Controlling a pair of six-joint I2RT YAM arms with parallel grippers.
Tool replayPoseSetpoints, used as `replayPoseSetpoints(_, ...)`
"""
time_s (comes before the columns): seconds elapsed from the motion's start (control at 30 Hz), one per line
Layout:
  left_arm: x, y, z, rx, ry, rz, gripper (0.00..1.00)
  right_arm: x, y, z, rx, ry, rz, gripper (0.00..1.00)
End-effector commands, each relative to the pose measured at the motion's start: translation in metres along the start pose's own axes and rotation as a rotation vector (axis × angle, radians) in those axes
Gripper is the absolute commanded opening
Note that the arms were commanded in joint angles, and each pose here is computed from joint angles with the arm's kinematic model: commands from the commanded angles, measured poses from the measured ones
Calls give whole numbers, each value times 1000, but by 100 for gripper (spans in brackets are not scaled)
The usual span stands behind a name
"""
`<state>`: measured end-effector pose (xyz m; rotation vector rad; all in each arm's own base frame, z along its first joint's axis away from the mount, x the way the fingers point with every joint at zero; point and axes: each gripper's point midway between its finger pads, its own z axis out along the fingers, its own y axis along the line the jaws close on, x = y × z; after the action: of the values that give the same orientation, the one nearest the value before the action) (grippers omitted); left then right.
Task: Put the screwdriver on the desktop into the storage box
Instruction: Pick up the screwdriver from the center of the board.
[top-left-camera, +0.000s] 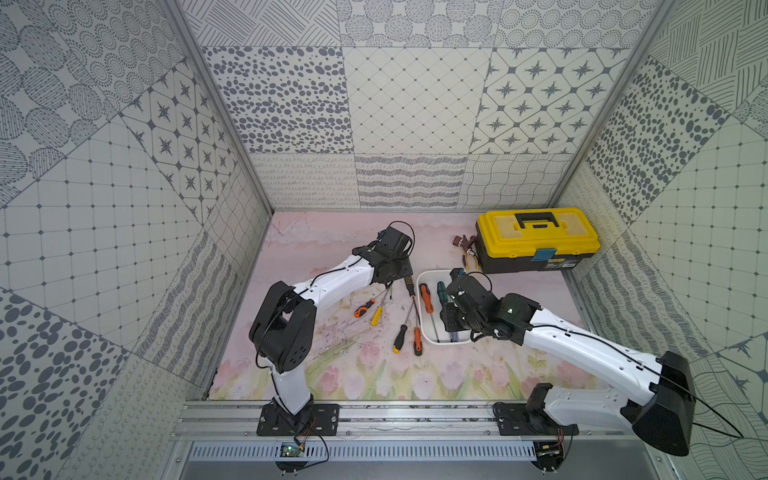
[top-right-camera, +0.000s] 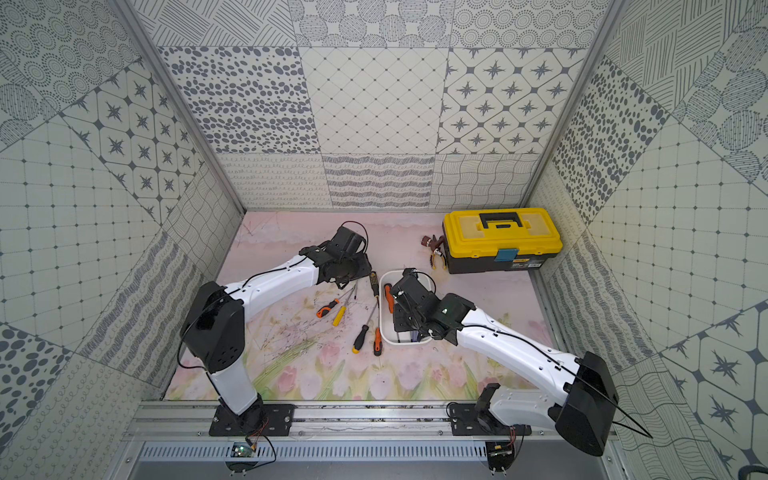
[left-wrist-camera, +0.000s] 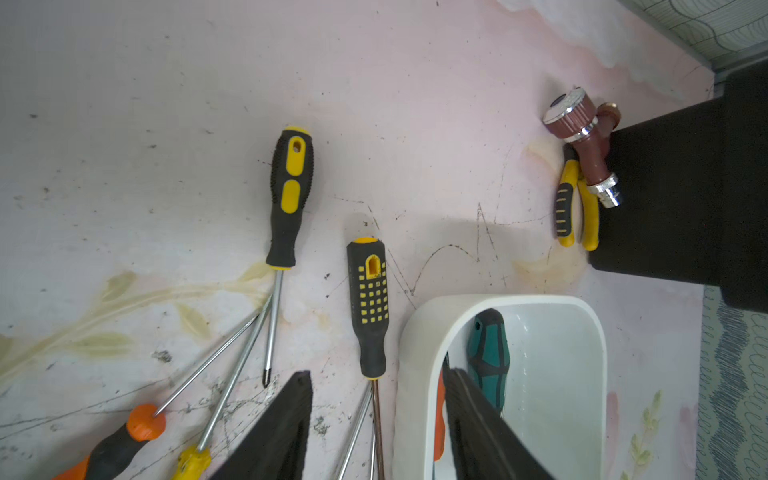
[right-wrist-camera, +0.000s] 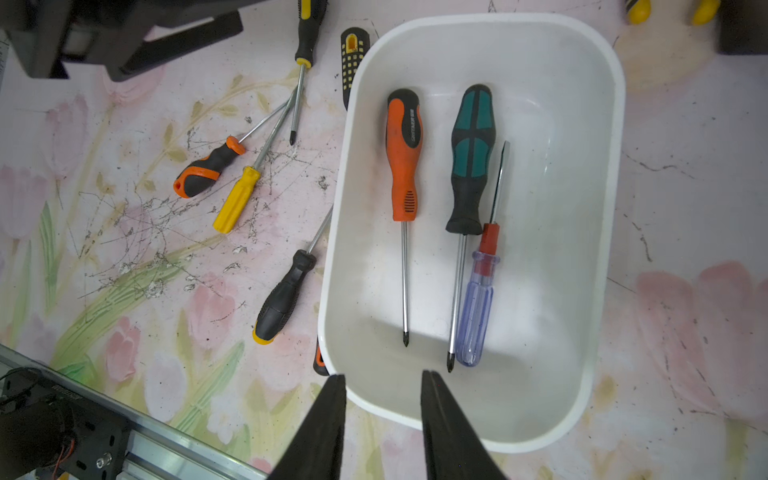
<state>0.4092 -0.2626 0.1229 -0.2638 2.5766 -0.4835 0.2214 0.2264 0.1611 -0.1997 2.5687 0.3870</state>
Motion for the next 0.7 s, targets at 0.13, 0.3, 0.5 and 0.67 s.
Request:
replayPoseSetpoints(0.13,6,-2,46,-34,102,35,55,1,3,2,-27,-11,29,33)
replayPoseSetpoints(0.3,16,1,63,-63,143,40,55,1,4,2,-32,-14,32,33)
replayPoseSetpoints(0.5,22,14,73,-144,157,51,55,1,14,2,-106,-19,49,42)
replayPoseSetpoints(0.67,29,21,82,-199,174,72,53,-2,30,-3,-210,-15,89,63)
